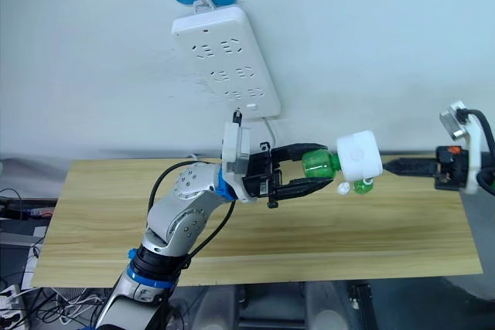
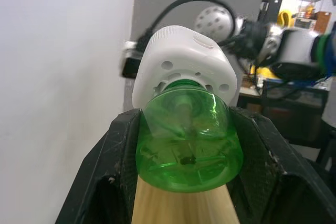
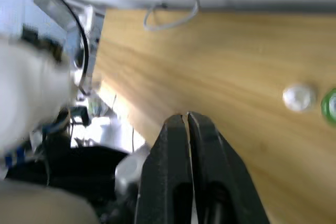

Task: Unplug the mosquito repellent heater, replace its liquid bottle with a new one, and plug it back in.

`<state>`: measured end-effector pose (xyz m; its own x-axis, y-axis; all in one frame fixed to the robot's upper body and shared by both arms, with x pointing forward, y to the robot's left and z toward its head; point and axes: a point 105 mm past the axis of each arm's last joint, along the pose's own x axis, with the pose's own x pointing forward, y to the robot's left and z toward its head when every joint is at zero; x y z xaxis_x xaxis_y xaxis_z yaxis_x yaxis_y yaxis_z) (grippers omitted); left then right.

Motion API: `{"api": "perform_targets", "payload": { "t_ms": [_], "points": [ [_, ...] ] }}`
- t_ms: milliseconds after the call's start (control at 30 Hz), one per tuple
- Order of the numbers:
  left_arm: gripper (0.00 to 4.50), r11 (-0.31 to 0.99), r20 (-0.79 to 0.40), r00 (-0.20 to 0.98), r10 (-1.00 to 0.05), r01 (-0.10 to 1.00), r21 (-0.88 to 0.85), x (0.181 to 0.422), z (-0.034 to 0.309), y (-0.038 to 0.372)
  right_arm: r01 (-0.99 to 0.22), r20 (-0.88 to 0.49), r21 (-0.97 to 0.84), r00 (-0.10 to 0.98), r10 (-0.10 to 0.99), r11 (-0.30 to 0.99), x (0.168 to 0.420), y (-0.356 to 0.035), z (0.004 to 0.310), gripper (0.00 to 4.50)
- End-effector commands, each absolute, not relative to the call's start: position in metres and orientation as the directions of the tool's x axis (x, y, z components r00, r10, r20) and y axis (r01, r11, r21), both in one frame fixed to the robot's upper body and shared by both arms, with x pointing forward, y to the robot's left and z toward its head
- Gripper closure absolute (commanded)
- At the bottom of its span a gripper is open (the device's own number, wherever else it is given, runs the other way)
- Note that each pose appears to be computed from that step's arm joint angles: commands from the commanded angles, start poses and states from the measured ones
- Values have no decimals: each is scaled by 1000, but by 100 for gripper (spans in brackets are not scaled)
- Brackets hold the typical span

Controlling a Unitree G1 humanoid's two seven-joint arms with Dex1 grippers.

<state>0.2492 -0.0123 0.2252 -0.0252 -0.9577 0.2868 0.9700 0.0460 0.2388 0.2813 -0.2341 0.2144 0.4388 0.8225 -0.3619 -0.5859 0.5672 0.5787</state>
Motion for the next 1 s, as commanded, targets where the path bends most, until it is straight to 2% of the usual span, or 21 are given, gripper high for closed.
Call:
{"api": "perform_targets", "payload": {
  "t_ms": [33,333,433,567,700,800,1000],
  "points": [
    [229,13,316,-74,-946,964,265,234,235,-12,-609,-338,568,441,831,554,289,-229,225,446],
    [229,17,316,-67,-946,966,256,233,234,-12,-654,-318,619,298,900,435,277,-198,226,446],
    [229,20,318,-65,-946,966,258,235,235,-12,-644,-335,608,323,885,465,279,-202,224,446],
    [229,22,317,-64,-946,965,260,234,234,-11,-600,-354,586,414,839,544,287,-223,226,446],
    [229,26,310,-58,-949,965,259,234,232,-8,-564,-317,626,447,836,539,284,-243,249,446],
    [229,30,303,-52,-951,965,259,236,230,-5,-549,-275,694,396,876,466,268,-246,268,446],
    [229,34,299,-48,-953,965,261,237,228,-3,-562,-236,742,290,927,365,247,-241,287,446]
  ]
}}
